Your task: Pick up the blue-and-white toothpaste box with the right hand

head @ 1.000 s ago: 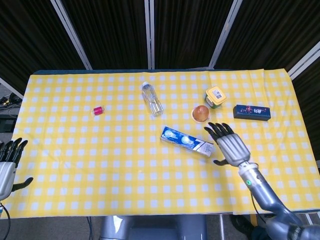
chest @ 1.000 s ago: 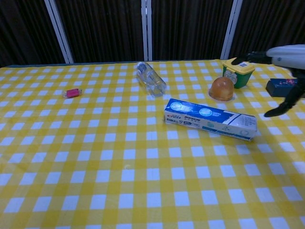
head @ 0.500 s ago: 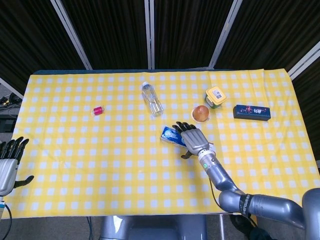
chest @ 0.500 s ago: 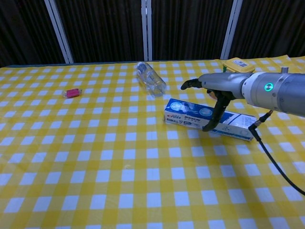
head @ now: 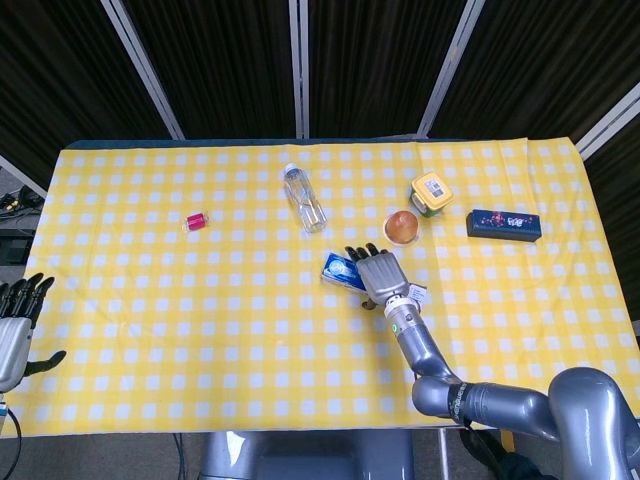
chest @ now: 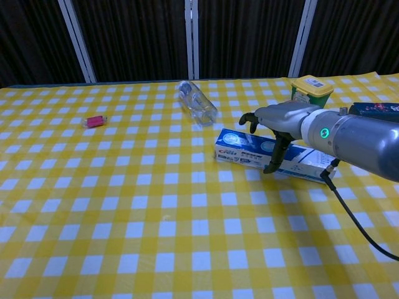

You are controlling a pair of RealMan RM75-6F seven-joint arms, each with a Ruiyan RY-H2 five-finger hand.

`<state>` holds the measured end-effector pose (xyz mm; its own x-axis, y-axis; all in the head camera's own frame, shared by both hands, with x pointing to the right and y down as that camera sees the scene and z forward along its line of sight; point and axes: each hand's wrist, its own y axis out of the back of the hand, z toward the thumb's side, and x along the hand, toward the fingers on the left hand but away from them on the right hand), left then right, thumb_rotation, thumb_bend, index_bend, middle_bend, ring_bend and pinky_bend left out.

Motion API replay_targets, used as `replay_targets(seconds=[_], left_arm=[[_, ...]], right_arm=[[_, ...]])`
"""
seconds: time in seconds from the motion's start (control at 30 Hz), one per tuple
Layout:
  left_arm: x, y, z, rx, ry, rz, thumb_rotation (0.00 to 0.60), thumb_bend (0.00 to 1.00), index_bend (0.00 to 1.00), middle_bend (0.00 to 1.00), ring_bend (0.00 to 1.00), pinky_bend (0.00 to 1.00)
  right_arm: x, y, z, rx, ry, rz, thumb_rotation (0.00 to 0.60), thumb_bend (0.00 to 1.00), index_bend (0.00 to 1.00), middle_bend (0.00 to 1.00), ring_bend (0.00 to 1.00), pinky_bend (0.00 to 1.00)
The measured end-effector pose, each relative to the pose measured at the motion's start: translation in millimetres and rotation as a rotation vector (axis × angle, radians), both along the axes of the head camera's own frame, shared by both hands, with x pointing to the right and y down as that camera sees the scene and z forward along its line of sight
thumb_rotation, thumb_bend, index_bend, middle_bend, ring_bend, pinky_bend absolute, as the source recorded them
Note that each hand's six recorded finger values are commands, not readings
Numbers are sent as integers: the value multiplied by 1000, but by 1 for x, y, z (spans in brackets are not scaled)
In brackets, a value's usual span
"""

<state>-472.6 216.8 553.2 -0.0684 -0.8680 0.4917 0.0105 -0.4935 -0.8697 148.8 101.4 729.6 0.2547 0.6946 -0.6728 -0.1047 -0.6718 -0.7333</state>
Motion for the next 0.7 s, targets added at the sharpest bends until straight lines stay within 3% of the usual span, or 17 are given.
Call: replay_targets(seconds=[0.3,0.4,0.7], left_arm=[[0,0,-1,0,4,-3,600,0,0,0,0,0],[0,0,0,-4,6,-3,600,0,0,0,0,0],[1,0,1,-8,9,0,600,0,0,0,0,0]], right_arm=[[2,1,5,19,12,6,600,190,382,475,450,496],[2,1,5,30,10,2,600,226,431,504,481,522],[1,0,-7,74,-12,-33,600,251,439,510,488,529]])
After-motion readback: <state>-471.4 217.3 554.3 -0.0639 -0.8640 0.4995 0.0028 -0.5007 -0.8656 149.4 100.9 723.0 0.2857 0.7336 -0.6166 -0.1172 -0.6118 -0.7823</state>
